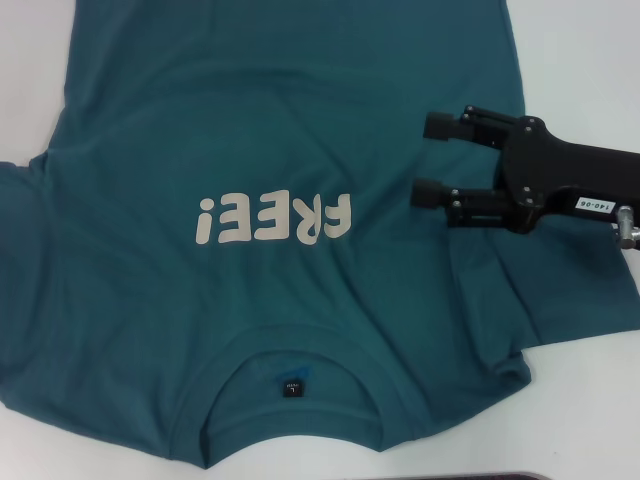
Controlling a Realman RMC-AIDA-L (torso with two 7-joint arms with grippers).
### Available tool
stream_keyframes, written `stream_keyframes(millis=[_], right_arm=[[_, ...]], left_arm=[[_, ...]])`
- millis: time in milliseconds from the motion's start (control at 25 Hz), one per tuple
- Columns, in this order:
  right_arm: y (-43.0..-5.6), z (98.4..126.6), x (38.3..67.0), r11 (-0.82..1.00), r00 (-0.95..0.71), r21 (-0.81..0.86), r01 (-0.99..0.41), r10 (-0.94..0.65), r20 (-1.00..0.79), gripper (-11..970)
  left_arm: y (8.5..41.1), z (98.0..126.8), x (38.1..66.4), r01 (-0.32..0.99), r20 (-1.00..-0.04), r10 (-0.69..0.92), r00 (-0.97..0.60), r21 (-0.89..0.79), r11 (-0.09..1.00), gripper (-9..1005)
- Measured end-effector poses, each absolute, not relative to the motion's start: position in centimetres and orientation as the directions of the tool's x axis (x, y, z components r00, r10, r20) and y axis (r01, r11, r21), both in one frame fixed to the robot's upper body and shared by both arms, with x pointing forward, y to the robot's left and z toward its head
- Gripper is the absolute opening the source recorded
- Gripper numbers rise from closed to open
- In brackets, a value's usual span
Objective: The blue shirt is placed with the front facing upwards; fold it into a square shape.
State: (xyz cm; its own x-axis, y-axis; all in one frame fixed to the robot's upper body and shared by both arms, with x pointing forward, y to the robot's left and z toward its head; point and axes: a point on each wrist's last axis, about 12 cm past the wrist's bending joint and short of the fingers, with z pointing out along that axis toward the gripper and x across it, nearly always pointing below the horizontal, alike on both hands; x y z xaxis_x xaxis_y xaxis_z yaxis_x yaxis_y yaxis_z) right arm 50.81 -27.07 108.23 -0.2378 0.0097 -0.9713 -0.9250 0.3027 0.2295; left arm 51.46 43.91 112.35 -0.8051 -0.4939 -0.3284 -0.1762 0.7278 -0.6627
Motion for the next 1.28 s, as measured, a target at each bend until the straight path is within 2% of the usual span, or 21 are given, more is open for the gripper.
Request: stream_keyframes(millis=[200, 440, 600, 1280], right_arm=[[-27.0, 108.2, 50.8, 0.303, -0.238, 0.230, -0.925, 0.010, -0.971, 890], [-26.9, 108.2, 50.8, 0.300, -0.238, 0.230, -0.926, 0.010, -0.971, 889], [-26.8, 108.2, 50.8, 0.299, -0.235, 0.227, -0.927, 0.010, -0.972, 889], [-26.8, 108.2, 50.8, 0.294, -0.235, 0.228, -0.928, 0.012, -0.972, 887]], left_arm=[[42.8, 112.4, 51.5, -0.138, -0.304, -0.475, -0.826, -0.709, 0.692, 24], [40.5, 112.6, 51.9, -0.041, -0.262, -0.460, -0.848, -0.833, 0.551, 25], [38.5, 111.8, 52.2, -0.010, -0.237, -0.451, -0.861, -0.876, 0.482, 28], [32.5, 106.8, 54.6, -0.038, -0.235, -0.541, -0.808, -0.894, 0.446, 32]])
